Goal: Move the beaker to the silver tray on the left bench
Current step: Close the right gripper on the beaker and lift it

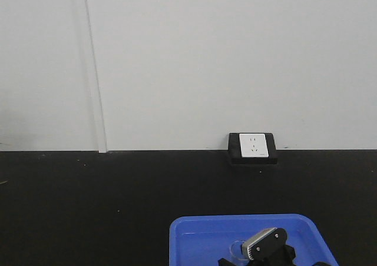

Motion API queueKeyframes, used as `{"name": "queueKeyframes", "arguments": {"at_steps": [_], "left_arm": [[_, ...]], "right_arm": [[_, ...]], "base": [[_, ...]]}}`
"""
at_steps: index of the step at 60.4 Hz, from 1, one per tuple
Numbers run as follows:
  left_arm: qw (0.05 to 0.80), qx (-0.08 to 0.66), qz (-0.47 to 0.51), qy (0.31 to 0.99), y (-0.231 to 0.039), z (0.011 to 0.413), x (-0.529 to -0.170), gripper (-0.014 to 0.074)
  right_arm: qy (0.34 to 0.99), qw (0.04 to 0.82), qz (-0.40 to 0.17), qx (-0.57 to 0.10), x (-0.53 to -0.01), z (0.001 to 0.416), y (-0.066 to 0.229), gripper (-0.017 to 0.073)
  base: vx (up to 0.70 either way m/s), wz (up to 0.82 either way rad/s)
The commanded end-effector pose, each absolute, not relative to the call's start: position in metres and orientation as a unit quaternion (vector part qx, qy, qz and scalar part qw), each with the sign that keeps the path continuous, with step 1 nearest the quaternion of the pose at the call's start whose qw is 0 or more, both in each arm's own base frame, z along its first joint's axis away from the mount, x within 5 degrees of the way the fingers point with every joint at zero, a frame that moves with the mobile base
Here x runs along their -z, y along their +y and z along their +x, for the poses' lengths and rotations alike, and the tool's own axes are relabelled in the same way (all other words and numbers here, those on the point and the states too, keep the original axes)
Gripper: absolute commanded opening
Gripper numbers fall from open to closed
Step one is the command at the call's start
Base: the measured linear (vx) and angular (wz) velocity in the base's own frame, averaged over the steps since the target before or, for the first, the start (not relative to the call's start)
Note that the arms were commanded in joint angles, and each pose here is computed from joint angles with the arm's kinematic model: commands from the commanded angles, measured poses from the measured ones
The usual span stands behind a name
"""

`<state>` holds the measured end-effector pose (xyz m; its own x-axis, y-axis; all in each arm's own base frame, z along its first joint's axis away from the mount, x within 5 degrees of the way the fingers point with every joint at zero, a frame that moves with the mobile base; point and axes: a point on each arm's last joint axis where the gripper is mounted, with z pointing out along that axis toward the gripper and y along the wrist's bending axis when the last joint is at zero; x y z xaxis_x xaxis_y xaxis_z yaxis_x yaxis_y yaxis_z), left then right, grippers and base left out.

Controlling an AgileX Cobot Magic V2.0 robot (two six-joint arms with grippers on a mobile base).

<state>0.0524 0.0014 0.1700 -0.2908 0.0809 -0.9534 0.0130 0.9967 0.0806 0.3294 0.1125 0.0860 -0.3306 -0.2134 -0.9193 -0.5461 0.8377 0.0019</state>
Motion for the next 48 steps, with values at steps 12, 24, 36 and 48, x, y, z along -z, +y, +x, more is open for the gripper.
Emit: {"name": "queueKeyframes", "arguments": {"at_steps": [12, 24, 36, 48], "left_arm": [[0.622, -0.025, 0.031, 0.782, 0.001, 0.054, -0.17, 0.0001], [0.622, -0.025, 0.031, 0.782, 0.001, 0.054, -0.171, 0.0001], [0.622, -0.025, 0.031, 0.782, 0.001, 0.054, -0.171, 0.0001], [0.622, -0.025, 0.031, 0.782, 0.001, 0.054, -0.171, 0.0001]], "right_arm": [[0.746, 0.598, -0.233, -0.179, -0.159, 0.329, 0.123, 0.0058], [0.731, 0.597, -0.27, -0.189, -0.205, 0.304, 0.15, -0.0016], [0.716, 0.606, -0.274, -0.214, -0.257, 0.269, 0.165, -0.0015], [0.709, 0.62, -0.258, -0.217, -0.302, 0.235, 0.156, -0.0014]], "base": [[0.0, 0.0], [0.0, 0.0], [0.0, 0.0], [0.0, 0.0]]}}
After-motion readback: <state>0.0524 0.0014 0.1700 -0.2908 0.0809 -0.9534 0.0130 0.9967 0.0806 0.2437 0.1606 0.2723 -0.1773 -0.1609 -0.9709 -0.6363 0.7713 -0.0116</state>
